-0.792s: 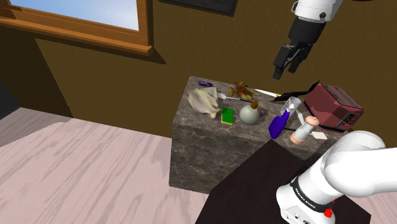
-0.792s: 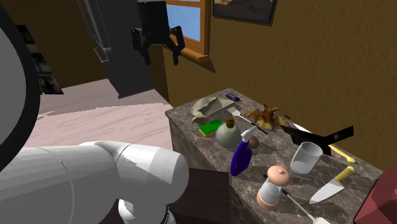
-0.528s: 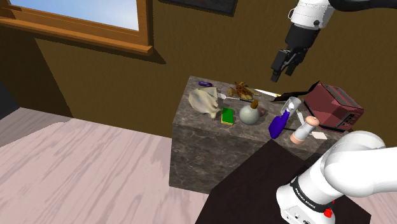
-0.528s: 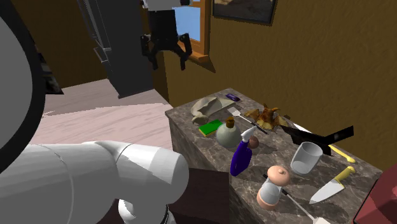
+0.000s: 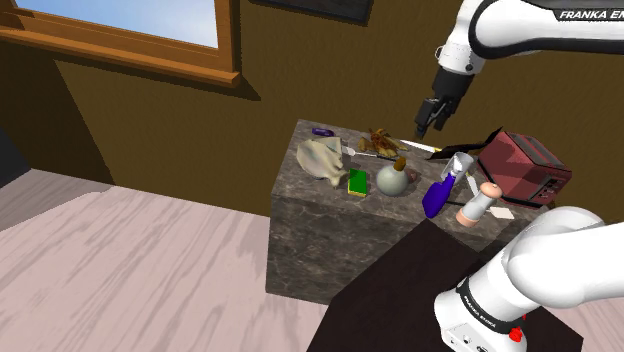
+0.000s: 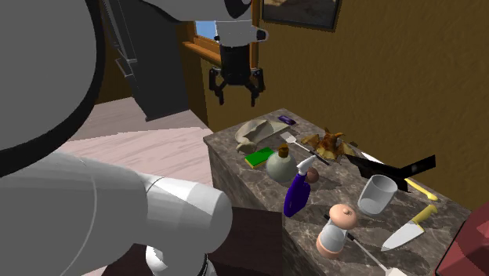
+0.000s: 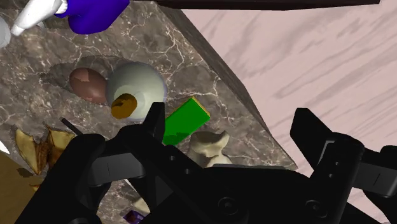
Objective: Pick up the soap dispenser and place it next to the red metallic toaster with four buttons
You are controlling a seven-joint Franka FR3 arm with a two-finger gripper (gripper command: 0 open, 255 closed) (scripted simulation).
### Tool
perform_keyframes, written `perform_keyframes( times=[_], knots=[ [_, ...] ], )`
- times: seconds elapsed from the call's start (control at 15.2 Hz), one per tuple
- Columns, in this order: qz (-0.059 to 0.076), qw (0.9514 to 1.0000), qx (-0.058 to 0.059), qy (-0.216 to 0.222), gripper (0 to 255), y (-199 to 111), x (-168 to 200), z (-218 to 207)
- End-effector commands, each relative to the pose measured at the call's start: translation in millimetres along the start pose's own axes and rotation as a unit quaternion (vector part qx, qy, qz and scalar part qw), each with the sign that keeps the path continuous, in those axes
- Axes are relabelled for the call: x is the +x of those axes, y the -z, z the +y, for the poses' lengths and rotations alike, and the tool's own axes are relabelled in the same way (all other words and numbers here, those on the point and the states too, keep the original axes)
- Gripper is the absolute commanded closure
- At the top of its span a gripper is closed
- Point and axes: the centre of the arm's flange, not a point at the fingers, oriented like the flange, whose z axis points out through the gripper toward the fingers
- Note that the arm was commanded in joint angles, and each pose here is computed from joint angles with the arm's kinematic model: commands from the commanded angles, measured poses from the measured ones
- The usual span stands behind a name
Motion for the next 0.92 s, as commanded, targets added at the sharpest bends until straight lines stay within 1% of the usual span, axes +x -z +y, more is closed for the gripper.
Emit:
perform_keyframes(
  times=[0.0,0.86],
  knots=[
    [0.000,1.0000,0.003,0.004,0,-19,8,15],
    [-0.007,0.9994,0.022,0.027,0,-141,80,120]
  ],
)
